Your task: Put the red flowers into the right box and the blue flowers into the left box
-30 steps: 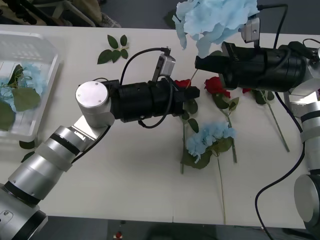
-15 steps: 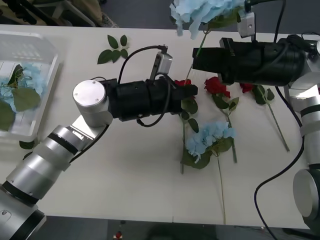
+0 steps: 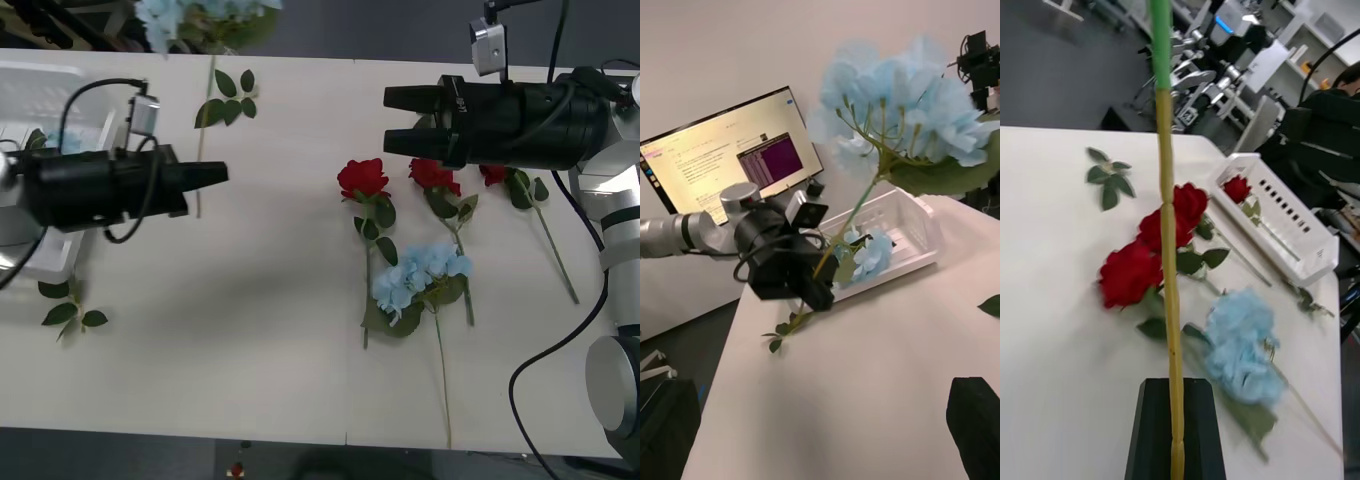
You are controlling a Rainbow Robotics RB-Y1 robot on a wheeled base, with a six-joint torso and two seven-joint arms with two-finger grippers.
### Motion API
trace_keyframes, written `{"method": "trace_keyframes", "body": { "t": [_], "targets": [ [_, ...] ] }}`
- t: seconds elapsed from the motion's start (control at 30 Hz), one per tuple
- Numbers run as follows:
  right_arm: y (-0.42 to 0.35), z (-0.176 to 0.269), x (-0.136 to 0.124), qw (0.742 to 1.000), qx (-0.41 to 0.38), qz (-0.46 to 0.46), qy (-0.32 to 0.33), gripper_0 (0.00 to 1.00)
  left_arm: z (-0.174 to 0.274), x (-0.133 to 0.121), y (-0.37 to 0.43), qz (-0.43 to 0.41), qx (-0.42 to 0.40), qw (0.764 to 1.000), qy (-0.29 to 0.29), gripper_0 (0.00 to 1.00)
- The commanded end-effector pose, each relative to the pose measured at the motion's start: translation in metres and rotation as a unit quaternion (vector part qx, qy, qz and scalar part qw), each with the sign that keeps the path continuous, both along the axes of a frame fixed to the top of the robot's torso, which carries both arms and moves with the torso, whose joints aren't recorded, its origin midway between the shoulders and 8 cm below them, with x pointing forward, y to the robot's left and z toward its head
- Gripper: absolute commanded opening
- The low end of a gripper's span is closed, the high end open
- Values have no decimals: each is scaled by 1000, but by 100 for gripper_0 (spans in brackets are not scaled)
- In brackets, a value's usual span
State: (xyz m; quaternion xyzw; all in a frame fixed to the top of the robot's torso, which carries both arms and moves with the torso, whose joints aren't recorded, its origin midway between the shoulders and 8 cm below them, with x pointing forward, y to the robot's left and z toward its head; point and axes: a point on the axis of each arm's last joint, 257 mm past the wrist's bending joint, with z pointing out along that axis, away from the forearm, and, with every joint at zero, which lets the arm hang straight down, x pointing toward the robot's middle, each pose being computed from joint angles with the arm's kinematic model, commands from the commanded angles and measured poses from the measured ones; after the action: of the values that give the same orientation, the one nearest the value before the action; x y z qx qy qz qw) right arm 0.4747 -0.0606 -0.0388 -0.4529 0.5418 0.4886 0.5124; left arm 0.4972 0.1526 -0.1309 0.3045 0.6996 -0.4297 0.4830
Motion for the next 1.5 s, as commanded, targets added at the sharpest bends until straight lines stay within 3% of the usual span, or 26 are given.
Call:
{"method": "trace_keyframes", "body": {
  "t": [0.03, 0.27, 0.4, 0.43, 0.5, 0.77, 0.97, 1.0, 1.03, 1.1, 1.2, 1.37, 1.43, 1.5],
  "targets": [
    [3, 9, 1, 1000, -19, 4, -21, 97, 15, -17, 90, 33, 48, 998, 16, 0],
    [-30, -18, 13, 990, -137, -13, -32, 97, 31, -52, 230, 140, 139, 973, 120, 0],
    [-61, -43, 20, 975, -216, -32, -25, 97, 15, -82, 284, 180, 213, 936, 214, 0],
    [-61, -43, 20, 975, -216, -32, -25, 97, 15, -82, 284, 180, 213, 936, 214, 0],
    [-84, -54, 26, 965, -257, -51, -17, 97, 5, -94, 318, 207, 251, 913, 245, 0],
    [-158, -87, 34, 917, -330, -159, 160, 97, -32, -114, 411, 281, 388, 832, 280, 0],
    [-194, -107, 43, 866, -355, -244, 254, 97, -41, -121, 433, 301, 402, 813, 293, 2],
    [-200, -111, 45, 856, -357, -261, 269, 97, -47, -119, 435, 305, 411, 809, 291, 13],
    [-209, -113, 48, 844, -359, -281, 282, 97, -51, -117, 440, 309, 420, 804, 287, 35],
    [-221, -117, 52, 827, -364, -308, 297, 97, -56, -115, 442, 313, 425, 801, 282, 63],
    [-242, -126, 56, 794, -373, -353, 325, 97, -58, -113, 440, 313, 421, 803, 282, 83],
    [-273, -131, 62, 756, -395, -405, 328, 97, -53, -109, 434, 307, 416, 810, 276, 100],
    [-287, -134, 66, 739, -410, -426, 321, 97, -45, -110, 423, 290, 402, 823, 276, 100],
    [-300, -137, 73, 724, -423, -450, 307, 97, -26, -111, 397, 248, 374, 855, 261, 100]
  ]
}}
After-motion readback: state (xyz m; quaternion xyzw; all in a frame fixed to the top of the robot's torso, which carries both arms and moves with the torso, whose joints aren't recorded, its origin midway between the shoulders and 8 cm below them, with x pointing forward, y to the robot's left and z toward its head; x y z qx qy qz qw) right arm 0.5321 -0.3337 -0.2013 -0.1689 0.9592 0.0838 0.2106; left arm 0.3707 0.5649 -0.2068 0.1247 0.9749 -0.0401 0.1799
